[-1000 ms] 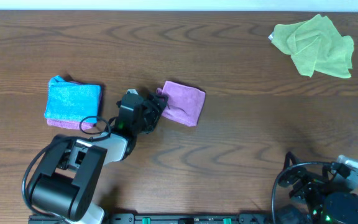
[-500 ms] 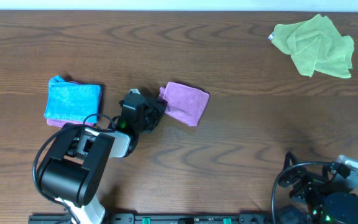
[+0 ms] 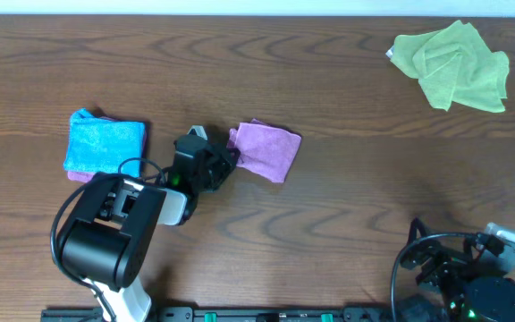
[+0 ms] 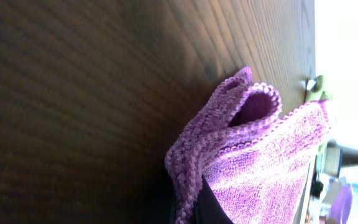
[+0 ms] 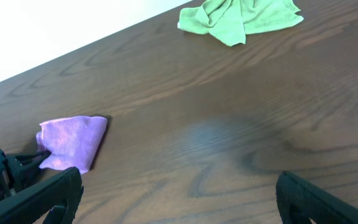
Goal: Fold the cloth
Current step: 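Lift the purple cloth with the left gripper toward the blue-pink stack, then lower the purple cloth onto the blue-pink stack and release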
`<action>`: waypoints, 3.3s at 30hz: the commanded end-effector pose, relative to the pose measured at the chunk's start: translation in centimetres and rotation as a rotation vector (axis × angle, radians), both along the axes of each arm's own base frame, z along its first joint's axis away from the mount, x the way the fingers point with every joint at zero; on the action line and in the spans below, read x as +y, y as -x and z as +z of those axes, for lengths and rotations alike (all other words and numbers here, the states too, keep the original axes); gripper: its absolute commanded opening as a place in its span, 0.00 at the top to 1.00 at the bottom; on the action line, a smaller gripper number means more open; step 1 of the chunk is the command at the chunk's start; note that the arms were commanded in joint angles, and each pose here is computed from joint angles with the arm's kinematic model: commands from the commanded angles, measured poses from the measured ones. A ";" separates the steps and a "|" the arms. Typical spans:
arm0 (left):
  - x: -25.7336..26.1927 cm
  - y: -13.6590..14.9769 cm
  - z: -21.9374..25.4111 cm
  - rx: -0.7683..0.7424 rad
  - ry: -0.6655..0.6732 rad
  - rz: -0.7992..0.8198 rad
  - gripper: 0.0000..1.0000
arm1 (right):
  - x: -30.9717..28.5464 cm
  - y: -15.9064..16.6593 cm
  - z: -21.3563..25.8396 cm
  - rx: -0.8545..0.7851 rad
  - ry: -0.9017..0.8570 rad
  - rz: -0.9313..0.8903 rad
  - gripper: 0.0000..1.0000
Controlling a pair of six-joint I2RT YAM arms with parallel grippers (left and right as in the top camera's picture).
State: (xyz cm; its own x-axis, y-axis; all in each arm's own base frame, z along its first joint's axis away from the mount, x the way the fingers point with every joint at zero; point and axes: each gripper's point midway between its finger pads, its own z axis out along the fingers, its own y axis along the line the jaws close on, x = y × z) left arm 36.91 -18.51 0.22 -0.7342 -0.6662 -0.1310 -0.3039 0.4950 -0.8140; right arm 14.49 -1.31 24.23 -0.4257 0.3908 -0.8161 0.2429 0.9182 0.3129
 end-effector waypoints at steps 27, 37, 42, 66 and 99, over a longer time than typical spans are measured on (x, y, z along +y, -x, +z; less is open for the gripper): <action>4.4 -1.1 12.5 -0.190 0.082 -0.069 0.94 | -0.3 0.0 0.0 -0.002 -0.008 -0.022 0.01; 4.8 -0.9 13.7 -0.210 0.083 -0.062 0.94 | -0.3 0.0 0.0 -0.002 -0.008 -0.022 0.01; 7.0 -1.4 15.7 -0.264 0.089 -0.016 0.94 | -0.3 0.0 0.0 -0.002 -0.008 -0.022 0.01; 21.5 -2.5 20.2 -0.285 0.001 0.212 0.94 | -0.3 0.0 0.0 -0.002 -0.008 -0.022 0.01; 27.9 -0.9 15.8 -0.140 -0.196 0.397 0.94 | -0.3 0.0 0.0 -0.002 -0.008 -0.022 0.01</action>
State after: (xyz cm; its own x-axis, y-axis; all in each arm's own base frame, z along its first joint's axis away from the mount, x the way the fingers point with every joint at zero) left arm 37.51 8.35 15.59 -0.4055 -0.8630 -0.3014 -0.3946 0.4626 -0.7939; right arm 14.49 -1.31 24.23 -0.4257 0.3908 -0.8161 0.2429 0.9182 0.3129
